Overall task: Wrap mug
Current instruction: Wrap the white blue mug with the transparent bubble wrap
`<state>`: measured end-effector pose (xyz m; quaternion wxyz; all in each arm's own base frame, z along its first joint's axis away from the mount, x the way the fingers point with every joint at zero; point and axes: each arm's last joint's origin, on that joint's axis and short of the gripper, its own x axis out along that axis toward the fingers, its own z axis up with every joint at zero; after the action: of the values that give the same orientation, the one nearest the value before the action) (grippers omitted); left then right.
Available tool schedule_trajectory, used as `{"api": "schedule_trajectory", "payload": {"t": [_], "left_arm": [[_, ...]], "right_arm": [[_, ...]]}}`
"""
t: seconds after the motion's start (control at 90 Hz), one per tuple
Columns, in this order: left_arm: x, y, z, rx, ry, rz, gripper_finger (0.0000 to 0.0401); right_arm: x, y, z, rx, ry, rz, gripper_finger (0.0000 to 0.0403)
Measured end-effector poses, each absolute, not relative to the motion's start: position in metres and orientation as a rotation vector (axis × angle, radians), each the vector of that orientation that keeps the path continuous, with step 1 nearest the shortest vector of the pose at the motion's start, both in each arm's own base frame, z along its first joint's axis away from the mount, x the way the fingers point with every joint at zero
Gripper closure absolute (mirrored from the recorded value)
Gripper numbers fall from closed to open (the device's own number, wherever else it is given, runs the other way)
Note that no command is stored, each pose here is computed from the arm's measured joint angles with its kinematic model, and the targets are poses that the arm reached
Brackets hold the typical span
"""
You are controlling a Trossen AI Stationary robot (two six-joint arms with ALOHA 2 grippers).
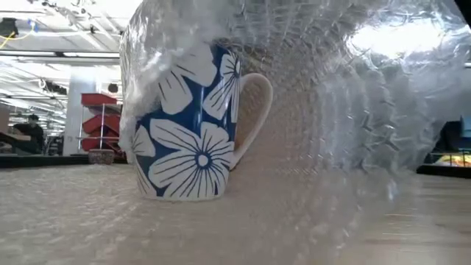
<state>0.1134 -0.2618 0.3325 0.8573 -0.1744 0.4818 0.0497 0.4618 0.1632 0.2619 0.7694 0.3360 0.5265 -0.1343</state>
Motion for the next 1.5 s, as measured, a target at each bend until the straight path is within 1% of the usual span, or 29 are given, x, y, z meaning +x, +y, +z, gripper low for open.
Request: {"api": "schedule_trajectory", "payload": {"t": [0.133, 0.378, 0.533, 0.733, 0.911, 1.056, 1.133, 1.211, 1.378, 1.5], "left_arm": [[0.113, -0.262, 0.332, -0.362, 1.014, 0.105, 0.0401], [0.114, -0.261, 0.333, -0.352, 0.998, 0.11, 0.0401], [0.114, -0.261, 0.333, -0.353, 0.99, 0.113, 0.0401], [0.114, -0.261, 0.332, -0.36, 0.987, 0.117, 0.0401], [0.114, -0.261, 0.333, -0.368, 0.986, 0.117, 0.0401], [0.114, -0.262, 0.333, -0.372, 0.985, 0.114, 0.0401], [0.114, -0.262, 0.333, -0.374, 0.986, 0.115, 0.0401], [0.114, -0.262, 0.333, -0.373, 0.986, 0.115, 0.0401], [0.114, -0.262, 0.333, -0.374, 0.986, 0.115, 0.0401], [0.114, -0.262, 0.333, -0.365, 0.985, 0.111, 0.0401]], "right_arm": [[0.469, 0.163, 0.225, 0.692, 1.196, -0.37, 0.0403], [0.478, 0.166, 0.188, 0.663, 1.249, -0.406, 0.0403], [0.478, 0.164, 0.187, 0.641, 1.257, -0.402, 0.0403], [0.471, 0.152, 0.21, 0.653, 1.25, -0.413, 0.0403], [0.464, 0.147, 0.244, 0.69, 1.189, -0.381, 0.0403], [0.464, 0.155, 0.251, 0.723, 1.149, -0.347, 0.0403], [0.464, 0.16, 0.249, 0.72, 1.148, -0.335, 0.0403], [0.468, 0.162, 0.238, 0.714, 1.157, -0.339, 0.0403], [0.476, 0.159, 0.198, 0.679, 1.245, -0.412, 0.0403], [0.479, 0.156, 0.185, 0.664, 1.275, -0.434, 0.0403]]}}
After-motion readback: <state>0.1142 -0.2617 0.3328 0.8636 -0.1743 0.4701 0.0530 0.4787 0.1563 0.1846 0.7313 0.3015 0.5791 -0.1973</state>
